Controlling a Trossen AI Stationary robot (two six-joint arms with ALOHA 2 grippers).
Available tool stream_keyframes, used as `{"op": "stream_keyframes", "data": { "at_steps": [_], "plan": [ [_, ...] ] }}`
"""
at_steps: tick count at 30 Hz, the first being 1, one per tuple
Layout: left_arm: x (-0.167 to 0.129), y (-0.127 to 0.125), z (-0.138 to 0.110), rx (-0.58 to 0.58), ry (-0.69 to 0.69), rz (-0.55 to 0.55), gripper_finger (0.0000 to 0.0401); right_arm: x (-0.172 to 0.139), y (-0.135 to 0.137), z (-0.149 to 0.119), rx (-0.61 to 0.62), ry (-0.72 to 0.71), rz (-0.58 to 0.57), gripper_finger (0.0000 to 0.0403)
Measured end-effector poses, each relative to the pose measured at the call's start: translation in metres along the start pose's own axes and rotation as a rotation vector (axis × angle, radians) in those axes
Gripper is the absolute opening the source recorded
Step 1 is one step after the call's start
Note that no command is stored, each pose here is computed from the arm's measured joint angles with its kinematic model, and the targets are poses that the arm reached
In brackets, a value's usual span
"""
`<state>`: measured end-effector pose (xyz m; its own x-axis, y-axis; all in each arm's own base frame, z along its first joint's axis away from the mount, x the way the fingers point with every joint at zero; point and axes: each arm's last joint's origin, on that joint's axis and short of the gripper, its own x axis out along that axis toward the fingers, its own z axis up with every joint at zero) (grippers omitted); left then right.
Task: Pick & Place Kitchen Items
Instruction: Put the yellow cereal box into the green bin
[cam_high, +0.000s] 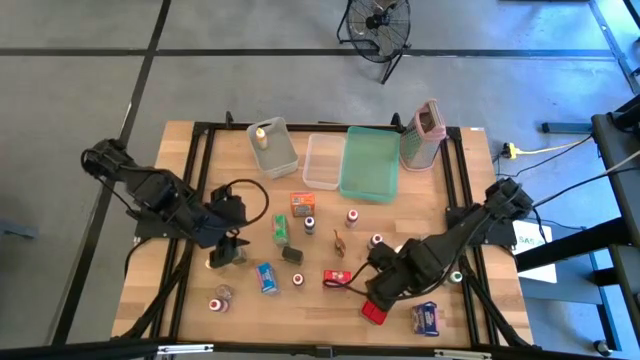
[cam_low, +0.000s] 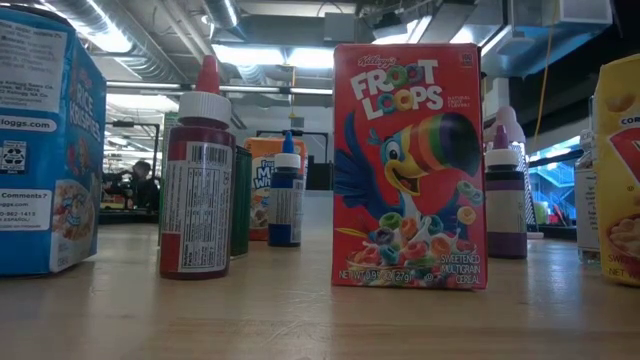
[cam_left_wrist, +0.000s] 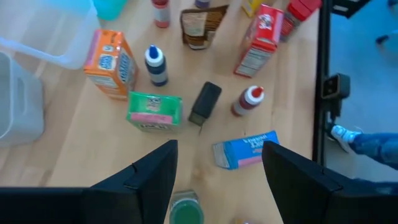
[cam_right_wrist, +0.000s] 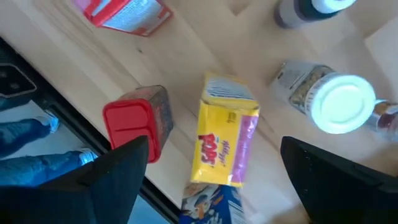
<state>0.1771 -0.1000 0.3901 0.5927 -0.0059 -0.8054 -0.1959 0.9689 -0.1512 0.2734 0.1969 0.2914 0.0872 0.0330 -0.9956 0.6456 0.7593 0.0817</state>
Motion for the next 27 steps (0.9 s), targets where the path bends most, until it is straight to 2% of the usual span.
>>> {"op": "stream_keyframes", "data": {
  "at_steps": [11, 27],
  "plan": [
    [-0.006, -0.013, -0.011, 0.038, 0.006, -0.043, 0.0228, 0.0, 0.001, -0.004, 0.064, 0.002, 0.003, 0.0367],
    [-0.008, -0.017, -0.016, 0.035, -0.015, -0.038, 0.023, 0.001, 0.002, -0.006, 0.055, 0.002, 0.002, 0.0367]
  ]
}}
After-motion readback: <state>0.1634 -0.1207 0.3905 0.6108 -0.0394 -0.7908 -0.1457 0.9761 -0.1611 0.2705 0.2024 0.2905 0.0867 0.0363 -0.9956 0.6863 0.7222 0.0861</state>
